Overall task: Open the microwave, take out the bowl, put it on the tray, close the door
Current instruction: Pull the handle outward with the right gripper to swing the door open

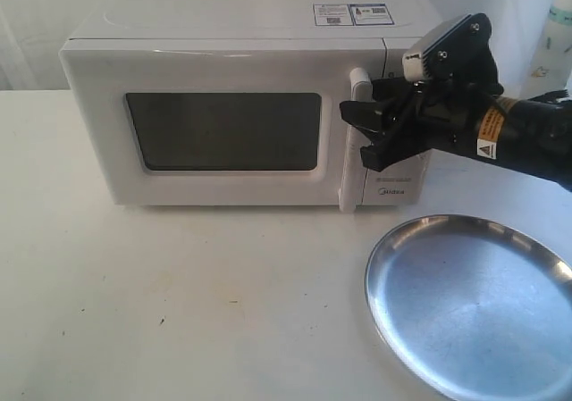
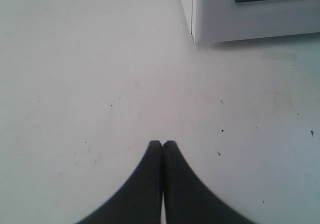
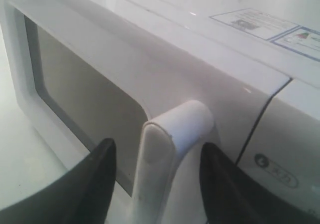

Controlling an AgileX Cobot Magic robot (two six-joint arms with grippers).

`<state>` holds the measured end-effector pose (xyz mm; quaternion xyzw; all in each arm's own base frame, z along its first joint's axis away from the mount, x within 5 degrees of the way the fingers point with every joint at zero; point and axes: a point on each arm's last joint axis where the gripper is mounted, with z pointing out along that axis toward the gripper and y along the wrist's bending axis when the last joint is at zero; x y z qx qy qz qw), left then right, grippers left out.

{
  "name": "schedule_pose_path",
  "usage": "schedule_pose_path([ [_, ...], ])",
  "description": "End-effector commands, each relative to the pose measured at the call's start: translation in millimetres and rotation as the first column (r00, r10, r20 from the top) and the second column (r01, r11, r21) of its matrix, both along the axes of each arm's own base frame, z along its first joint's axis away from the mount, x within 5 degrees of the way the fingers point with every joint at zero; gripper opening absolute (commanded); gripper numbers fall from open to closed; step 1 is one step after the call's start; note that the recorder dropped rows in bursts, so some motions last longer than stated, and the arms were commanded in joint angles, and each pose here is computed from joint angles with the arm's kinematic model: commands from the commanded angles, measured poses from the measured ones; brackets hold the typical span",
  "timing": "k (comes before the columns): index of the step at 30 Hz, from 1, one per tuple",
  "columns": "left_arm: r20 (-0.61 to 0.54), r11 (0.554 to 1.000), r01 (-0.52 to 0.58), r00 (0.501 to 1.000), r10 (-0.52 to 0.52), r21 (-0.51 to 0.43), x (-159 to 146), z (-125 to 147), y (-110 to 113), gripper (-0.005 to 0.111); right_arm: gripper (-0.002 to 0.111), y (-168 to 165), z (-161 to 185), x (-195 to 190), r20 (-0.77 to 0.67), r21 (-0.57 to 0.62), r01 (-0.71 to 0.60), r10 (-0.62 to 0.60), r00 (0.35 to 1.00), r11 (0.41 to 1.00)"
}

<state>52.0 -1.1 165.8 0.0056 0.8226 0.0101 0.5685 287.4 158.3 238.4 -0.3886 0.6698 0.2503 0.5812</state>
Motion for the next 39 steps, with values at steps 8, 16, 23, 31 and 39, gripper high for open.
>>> schedule_pose_path([
  [8, 0.002, 1.0, 0.005, 1.0, -0.005, -0.005, -0.2, 0.8, -0.5, 0.0, 0.041, 29.8, -21.9, 10.4, 0.015, 0.024, -0.132, 0.131, 0.991, 0.991],
  [16, 0.002, 1.0, 0.005, 1.0, -0.005, -0.005, -0.2, 0.8, -0.5, 0.0, 0.0, 36.7, -12.5, -4.0, 0.114, 0.05, -0.309, 0.302, 0.946, 0.95],
  [23, 0.002, 1.0, 0.005, 1.0, -0.005, -0.005, -0.2, 0.8, -0.5, 0.0, 0.0, 41.8, -12.7, -29.3, 0.207, -0.015, -0.577, 0.567, 0.797, 0.817],
  [31, 0.002, 1.0, 0.005, 1.0, -0.005, -0.005, -0.2, 0.8, -0.5, 0.0, 0.0, 41.4, -14.8, -36.7, 0.174, -0.031, -0.638, 0.633, 0.755, 0.77],
  [39, 0.002, 1.0, 0.005, 1.0, -0.005, -0.005, -0.2, 0.8, -0.5, 0.0, 0.0, 38.8, -4.3, -44.9, 0.123, -0.024, -0.661, 0.659, 0.742, 0.75],
])
